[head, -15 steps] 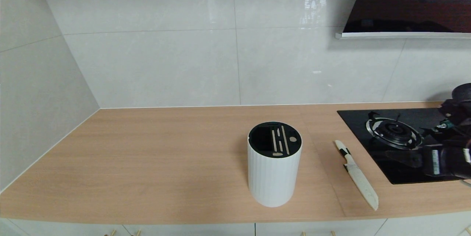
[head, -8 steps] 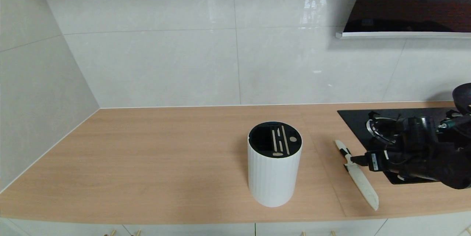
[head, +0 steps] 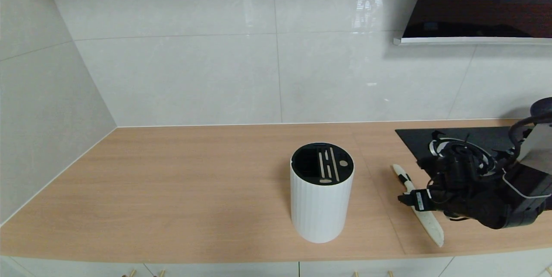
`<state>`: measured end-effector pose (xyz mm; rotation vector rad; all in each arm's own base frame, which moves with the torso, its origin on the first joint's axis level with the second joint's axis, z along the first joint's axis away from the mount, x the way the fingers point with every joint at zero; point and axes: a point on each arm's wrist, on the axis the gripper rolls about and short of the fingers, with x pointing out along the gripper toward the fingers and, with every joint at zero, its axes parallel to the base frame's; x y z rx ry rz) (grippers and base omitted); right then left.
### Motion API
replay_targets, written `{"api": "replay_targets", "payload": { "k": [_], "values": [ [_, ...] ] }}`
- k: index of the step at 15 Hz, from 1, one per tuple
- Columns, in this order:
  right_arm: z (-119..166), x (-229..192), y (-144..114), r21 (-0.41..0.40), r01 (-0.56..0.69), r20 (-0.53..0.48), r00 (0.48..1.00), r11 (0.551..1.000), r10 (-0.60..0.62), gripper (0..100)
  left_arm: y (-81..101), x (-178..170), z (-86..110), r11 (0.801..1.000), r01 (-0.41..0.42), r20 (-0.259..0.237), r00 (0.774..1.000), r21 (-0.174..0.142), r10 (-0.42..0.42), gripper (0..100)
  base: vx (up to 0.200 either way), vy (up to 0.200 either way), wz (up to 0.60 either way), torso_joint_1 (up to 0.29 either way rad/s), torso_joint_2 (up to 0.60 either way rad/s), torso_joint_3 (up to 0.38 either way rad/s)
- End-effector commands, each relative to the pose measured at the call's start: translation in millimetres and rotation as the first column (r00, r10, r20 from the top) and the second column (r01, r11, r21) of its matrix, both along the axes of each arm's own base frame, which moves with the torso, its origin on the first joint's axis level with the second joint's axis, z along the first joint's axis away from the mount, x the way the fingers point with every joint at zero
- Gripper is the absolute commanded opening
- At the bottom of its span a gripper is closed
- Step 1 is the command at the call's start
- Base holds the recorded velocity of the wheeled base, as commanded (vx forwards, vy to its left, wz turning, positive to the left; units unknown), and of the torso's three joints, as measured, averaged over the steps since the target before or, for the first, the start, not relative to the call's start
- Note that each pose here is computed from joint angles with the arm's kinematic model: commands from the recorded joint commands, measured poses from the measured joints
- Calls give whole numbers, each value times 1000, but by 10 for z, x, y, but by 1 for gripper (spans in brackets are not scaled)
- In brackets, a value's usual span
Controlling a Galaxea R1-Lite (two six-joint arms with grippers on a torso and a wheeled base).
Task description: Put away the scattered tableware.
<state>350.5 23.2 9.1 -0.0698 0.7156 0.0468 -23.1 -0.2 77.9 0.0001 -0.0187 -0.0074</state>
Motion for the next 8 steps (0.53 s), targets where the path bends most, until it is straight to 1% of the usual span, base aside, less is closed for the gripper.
{"api": "replay_targets", "payload": {
  "k": [1,3,6,8],
  "values": [
    [-93,28,5,-1,-1,-12,1000,1000,1,100,0,0,0,1000,0,0,1000,0,0,100,0,0,0,0,0,0],
    [-138,76,9,2,0,5,1000,1000,0,100,0,0,0,1000,0,0,1000,2,0,100,0,0,0,0,0,0],
    [-233,124,6,1,2,-6,1000,1000,-2,100,0,0,0,1000,0,0,1000,0,0,100,0,0,0,0,0,0],
    [-245,151,3,4,2,25,1000,1000,-2,100,0,0,0,1000,0,0,1000,0,0,100,0,0,0,0,0,0]
  ]
}}
